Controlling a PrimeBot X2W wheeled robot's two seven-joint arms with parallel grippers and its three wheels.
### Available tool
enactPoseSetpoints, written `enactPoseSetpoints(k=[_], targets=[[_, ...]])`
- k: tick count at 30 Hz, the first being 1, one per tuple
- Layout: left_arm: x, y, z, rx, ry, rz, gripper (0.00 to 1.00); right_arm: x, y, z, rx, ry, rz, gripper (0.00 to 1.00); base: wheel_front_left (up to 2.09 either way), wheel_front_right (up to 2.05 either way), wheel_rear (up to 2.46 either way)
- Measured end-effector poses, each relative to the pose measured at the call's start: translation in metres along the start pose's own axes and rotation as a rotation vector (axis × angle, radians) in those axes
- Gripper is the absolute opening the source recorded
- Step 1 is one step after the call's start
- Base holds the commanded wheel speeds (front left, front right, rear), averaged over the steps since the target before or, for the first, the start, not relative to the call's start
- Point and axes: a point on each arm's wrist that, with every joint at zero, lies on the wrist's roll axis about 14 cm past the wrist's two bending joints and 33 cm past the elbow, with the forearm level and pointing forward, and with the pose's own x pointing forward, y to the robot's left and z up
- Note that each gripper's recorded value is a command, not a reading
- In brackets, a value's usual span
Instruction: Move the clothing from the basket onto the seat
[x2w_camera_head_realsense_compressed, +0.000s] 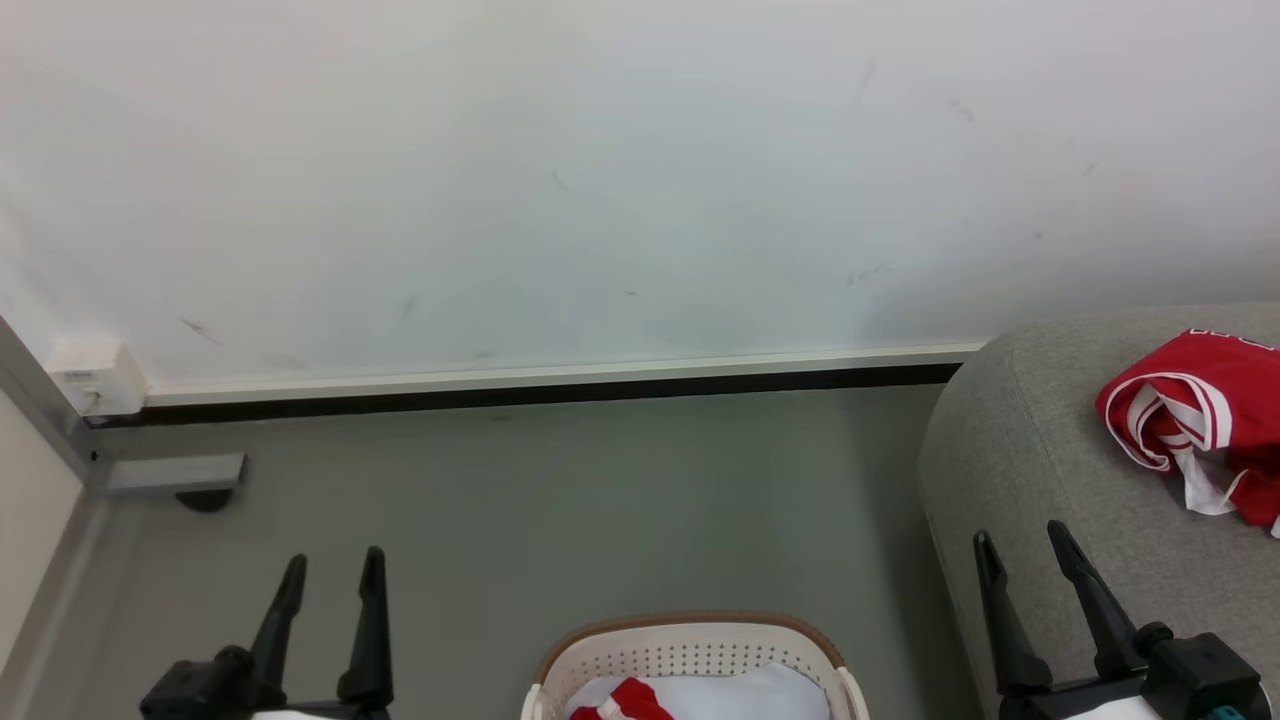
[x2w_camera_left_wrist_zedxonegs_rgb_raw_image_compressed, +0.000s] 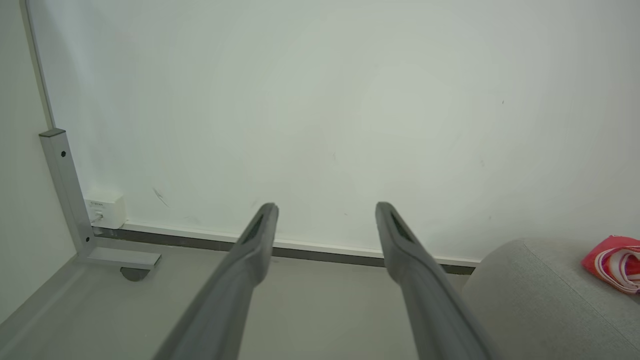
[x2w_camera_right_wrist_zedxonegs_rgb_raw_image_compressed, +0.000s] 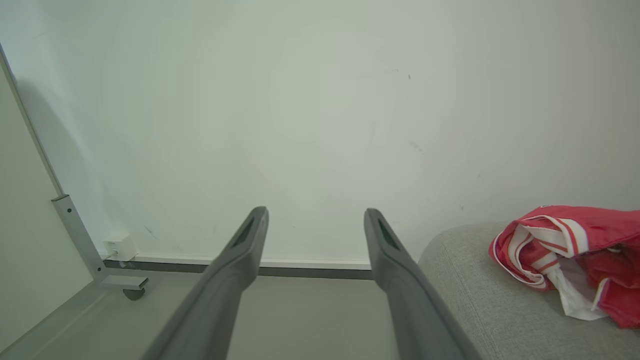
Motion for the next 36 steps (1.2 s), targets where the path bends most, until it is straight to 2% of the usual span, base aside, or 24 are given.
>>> enactPoseSetpoints(k=[13, 20, 26, 31, 36], targets=[[0.008, -0.015, -0.016, -0.010, 0.041, -0.052, 1.00, -0.003, -0.004, -0.004, 0.009, 0.009, -0.024, 1.00, 0.00, 0.00, 0.00], [0.014, -0.061, -0.063, 0.017, 0.181, -0.217, 1.00, -0.001, -0.020, -0.005, 0.005, 0.011, -0.074, 1.00, 0.00, 0.00, 0.00], [0.026, -0.090, -0.118, 0.137, 0.367, -0.389, 1.00, 0.009, -0.030, -0.012, -0.005, 0.033, -0.103, 1.00, 0.00, 0.00, 0.00], [0.021, -0.112, -0.176, 0.227, 0.581, -0.543, 1.00, 0.022, -0.044, -0.009, -0.031, 0.019, -0.133, 1.00, 0.00, 0.00, 0.00], [0.006, -0.114, -0.231, 0.374, 0.783, -0.693, 1.00, 0.028, -0.063, -0.010, -0.048, 0.024, -0.178, 1.00, 0.00, 0.00, 0.00]])
